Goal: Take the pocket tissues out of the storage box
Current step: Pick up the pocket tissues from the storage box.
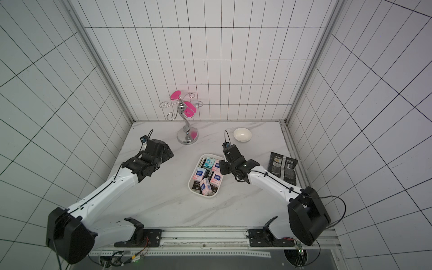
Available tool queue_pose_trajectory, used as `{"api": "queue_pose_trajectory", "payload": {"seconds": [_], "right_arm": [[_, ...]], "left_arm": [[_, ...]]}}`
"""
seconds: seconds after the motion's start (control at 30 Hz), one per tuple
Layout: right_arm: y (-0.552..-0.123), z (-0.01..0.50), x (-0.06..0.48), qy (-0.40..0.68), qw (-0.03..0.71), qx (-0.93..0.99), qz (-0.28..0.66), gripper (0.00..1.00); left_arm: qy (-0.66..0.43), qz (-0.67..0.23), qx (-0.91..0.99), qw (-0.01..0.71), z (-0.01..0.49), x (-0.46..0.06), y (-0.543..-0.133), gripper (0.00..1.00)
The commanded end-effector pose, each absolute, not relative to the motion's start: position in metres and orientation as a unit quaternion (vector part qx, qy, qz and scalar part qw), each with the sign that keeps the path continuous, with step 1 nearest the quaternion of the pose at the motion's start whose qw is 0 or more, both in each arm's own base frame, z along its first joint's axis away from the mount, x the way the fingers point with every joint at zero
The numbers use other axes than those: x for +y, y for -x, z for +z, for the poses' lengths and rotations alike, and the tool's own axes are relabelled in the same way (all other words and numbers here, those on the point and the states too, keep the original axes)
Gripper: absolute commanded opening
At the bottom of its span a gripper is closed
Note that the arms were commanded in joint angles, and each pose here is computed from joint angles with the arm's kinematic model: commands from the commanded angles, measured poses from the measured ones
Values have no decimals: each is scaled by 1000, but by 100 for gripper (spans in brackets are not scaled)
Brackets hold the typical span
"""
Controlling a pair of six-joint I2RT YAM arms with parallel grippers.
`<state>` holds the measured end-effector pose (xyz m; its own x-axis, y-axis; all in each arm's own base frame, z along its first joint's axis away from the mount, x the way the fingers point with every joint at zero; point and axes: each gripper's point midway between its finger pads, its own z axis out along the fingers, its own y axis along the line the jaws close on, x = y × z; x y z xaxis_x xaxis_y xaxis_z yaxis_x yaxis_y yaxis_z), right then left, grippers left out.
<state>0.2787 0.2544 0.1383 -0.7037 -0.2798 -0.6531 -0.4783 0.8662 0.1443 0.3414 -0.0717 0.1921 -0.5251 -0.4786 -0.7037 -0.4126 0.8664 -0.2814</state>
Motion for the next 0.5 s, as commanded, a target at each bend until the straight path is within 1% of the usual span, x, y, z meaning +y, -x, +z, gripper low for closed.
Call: {"api": "queue_pose_trajectory", "payload": {"seconds": [0.0, 0.2, 0.47], "right_arm": [[-252, 134, 257, 242, 307, 910, 136, 54], [-216, 126, 287, 277, 287, 900, 176, 55], [-200, 107, 312, 297, 262, 899, 187, 55]], "left_arm": [[251, -35, 870, 422, 195, -70, -343, 98], [250, -31, 872, 420, 193, -70, -342, 98], [247, -32, 872, 422, 196, -72, -343, 98]]}}
